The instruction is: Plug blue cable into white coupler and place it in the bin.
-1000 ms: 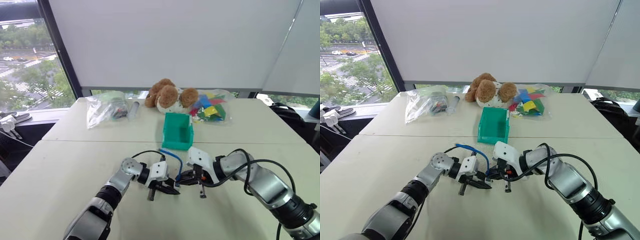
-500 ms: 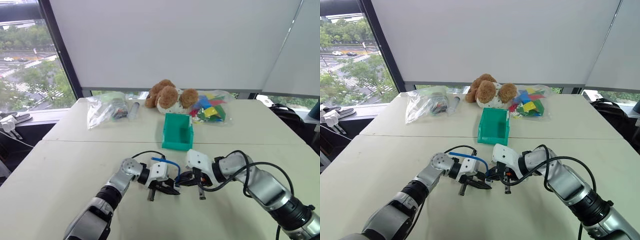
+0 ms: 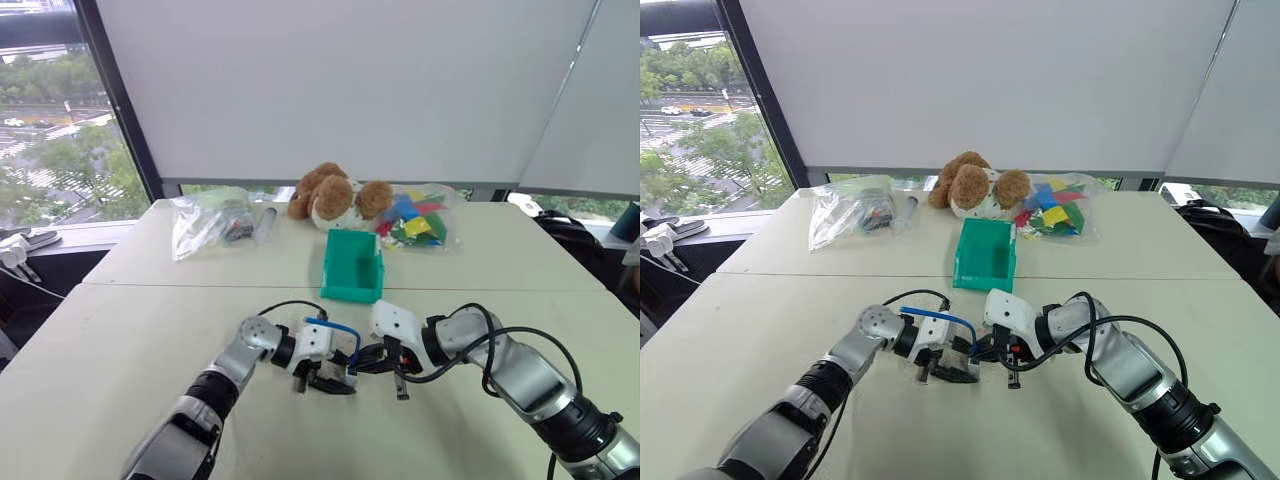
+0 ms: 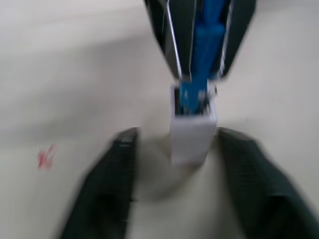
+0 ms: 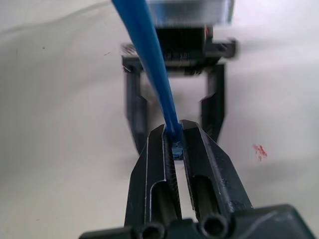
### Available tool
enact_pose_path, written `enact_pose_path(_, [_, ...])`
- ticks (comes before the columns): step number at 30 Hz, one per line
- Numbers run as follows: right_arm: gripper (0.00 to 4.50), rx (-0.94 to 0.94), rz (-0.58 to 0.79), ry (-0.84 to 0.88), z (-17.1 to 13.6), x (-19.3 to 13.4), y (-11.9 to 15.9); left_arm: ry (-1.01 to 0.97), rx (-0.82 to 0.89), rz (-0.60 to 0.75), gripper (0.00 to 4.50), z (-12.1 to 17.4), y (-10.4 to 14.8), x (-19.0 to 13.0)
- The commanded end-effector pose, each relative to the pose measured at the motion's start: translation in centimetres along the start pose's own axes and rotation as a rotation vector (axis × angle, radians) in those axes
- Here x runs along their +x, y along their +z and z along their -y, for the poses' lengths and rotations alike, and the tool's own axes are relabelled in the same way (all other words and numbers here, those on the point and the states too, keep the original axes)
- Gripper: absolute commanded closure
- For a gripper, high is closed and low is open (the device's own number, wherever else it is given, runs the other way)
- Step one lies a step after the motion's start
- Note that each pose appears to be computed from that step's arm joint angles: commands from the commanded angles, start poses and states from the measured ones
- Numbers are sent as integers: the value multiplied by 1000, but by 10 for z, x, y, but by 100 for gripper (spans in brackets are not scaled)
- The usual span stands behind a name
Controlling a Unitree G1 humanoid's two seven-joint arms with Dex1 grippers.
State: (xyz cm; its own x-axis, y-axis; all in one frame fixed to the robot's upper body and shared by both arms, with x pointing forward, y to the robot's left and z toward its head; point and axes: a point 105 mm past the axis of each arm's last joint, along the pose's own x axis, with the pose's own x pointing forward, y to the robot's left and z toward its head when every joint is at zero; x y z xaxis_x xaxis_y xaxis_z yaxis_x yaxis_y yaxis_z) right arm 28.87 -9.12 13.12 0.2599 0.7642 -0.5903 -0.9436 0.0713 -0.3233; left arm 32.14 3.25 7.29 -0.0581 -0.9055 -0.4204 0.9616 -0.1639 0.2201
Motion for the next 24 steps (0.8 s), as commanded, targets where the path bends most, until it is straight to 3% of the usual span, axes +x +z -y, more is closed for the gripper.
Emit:
enact_pose_path(1, [450,20,-10,-18,4,-8,1,61,-6,40,12,-5,11,-22])
enact_pose_path(8, [450,21,129,-151,37,-38,38,342,-48,113,12,-32,34,-87])
enact_pose_path(13, [450,37,189,-390,109,-65,51,552,-114,168,12,-41,40,-130])
enact_pose_path(19, [450,173,194,-495,171,-53,40,579,-201,197,12,-26,39,-135])
enact_pose_path(24, [450,321,152,-511,188,-27,17,581,-219,194,12,-21,40,-131])
